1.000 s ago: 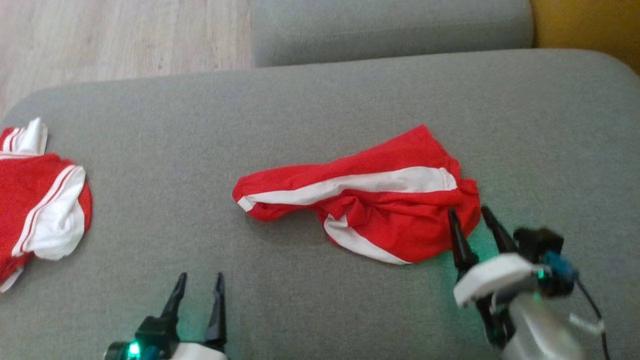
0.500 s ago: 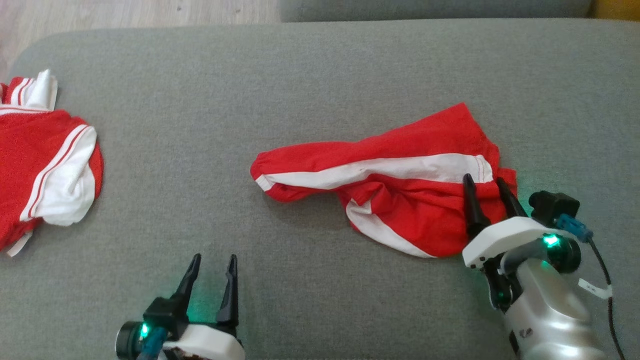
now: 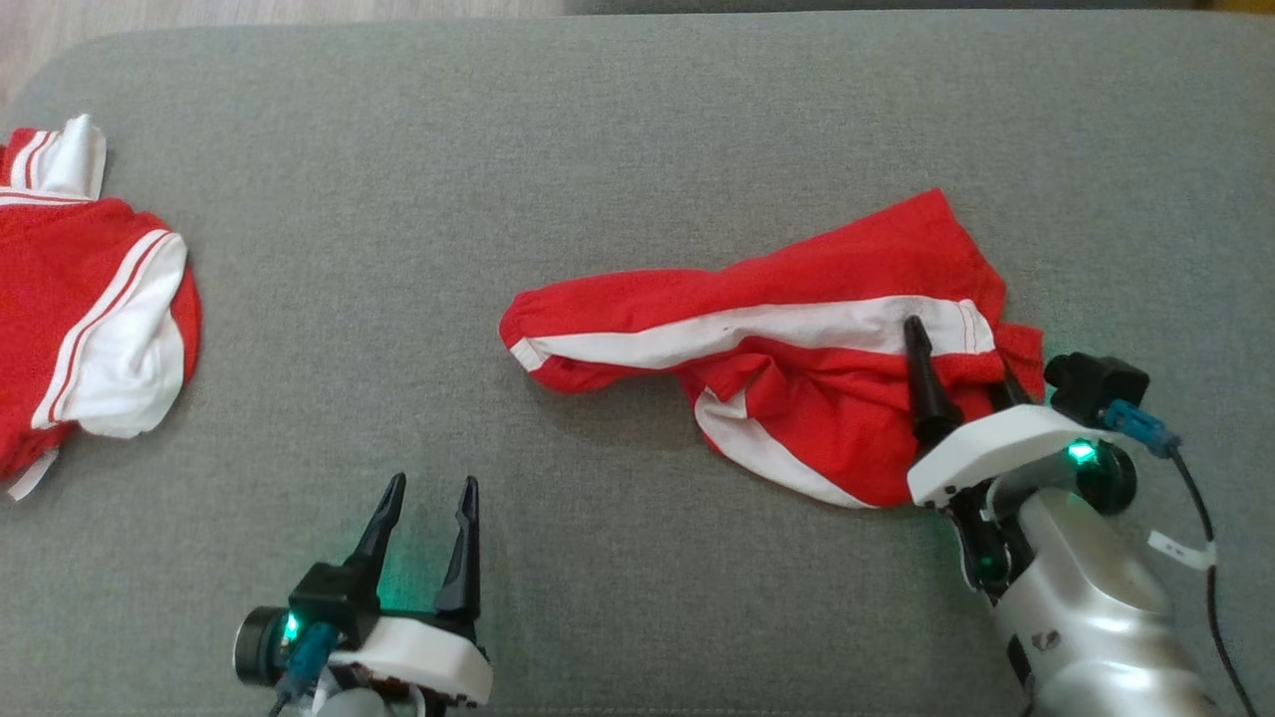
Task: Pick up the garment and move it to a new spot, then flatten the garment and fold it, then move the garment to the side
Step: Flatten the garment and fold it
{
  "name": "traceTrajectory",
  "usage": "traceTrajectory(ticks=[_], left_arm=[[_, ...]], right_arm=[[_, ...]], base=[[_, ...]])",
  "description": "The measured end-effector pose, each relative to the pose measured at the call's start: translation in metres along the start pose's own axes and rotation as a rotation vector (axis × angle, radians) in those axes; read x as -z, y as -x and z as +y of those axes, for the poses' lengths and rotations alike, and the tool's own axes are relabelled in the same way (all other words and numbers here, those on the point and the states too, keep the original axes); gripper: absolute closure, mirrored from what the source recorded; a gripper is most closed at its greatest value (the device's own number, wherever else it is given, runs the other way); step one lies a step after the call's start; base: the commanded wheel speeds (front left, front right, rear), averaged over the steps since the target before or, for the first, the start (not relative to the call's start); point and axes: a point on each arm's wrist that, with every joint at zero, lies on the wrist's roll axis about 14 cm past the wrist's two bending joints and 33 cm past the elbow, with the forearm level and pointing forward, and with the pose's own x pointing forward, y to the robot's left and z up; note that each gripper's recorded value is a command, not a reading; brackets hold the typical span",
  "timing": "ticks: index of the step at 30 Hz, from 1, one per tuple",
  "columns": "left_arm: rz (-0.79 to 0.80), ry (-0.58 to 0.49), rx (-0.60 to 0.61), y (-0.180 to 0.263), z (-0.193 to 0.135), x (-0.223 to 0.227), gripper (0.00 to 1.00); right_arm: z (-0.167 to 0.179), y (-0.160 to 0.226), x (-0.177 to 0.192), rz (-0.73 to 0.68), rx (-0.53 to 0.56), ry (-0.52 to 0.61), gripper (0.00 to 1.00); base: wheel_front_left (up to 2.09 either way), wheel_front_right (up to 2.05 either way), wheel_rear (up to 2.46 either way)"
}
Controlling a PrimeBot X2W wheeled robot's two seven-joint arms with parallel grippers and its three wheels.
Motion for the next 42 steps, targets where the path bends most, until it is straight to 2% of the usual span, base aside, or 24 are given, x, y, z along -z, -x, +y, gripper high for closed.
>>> traceTrajectory(ticks=[6, 15, 21, 22, 23, 24, 25, 27, 32, 35, 39, 42], left_arm=[[-0.009, -0.002, -0.005, -0.003, 0.002, -0.004, 0.0], [-0.013, -0.002, -0.007, -0.002, 0.003, -0.005, 0.0], [-0.01, 0.007, -0.003, -0.002, 0.001, -0.004, 0.0], [-0.008, 0.007, -0.003, -0.002, 0.001, -0.003, 0.0], [-0.007, 0.007, -0.002, -0.002, 0.001, -0.003, 0.0], [-0.007, 0.007, -0.002, -0.002, 0.001, -0.003, 0.0], [-0.006, 0.007, -0.003, -0.002, 0.001, -0.003, 0.0], [-0.006, 0.007, -0.005, -0.001, 0.002, -0.003, 0.0], [-0.037, 0.052, 0.006, -0.002, 0.0, -0.012, 0.0], [-0.078, 0.134, 0.039, -0.006, -0.009, -0.025, 0.0], [-0.127, 0.252, 0.13, -0.022, -0.035, -0.047, 0.0], [-0.119, 0.344, 0.235, -0.035, -0.07, -0.057, 0.0]], right_arm=[[0.013, -0.004, 0.001, 0.002, -0.042, -0.041, 0.0], [0.007, -0.004, -0.019, -0.047, -0.052, -0.025, 0.0], [0.007, -0.003, -0.015, -0.033, -0.054, -0.025, 0.0], [0.007, -0.002, -0.013, -0.029, -0.053, -0.028, 0.02], [0.007, -0.002, -0.011, -0.023, -0.053, -0.03, 0.16], [0.008, -0.002, -0.01, -0.018, -0.053, -0.035, 0.49], [0.008, -0.002, -0.009, -0.015, -0.054, -0.038, 0.6], [0.009, -0.003, -0.008, -0.011, -0.057, -0.037, 1.0], [0.005, -0.005, -0.02, -0.045, -0.042, -0.052, 1.0], [-0.001, -0.003, -0.032, -0.082, -0.027, -0.059, 1.0], [-0.009, 0.003, -0.032, -0.091, -0.013, -0.048, 1.0], [-0.015, 0.006, -0.03, -0.087, 0.001, -0.038, 1.0]], base=[[0.0, 0.0, 0.0], [0.0, 0.0, 0.0], [0.0, 0.0, 0.0], [0.0, 0.0, 0.0], [0.0, 0.0, 0.0], [0.0, 0.0, 0.0], [0.0, 0.0, 0.0], [0.0, 0.0, 0.0], [0.0, 0.0, 0.0], [0.0, 0.0, 0.0], [0.0, 0.0, 0.0], [0.0, 0.0, 0.0]])
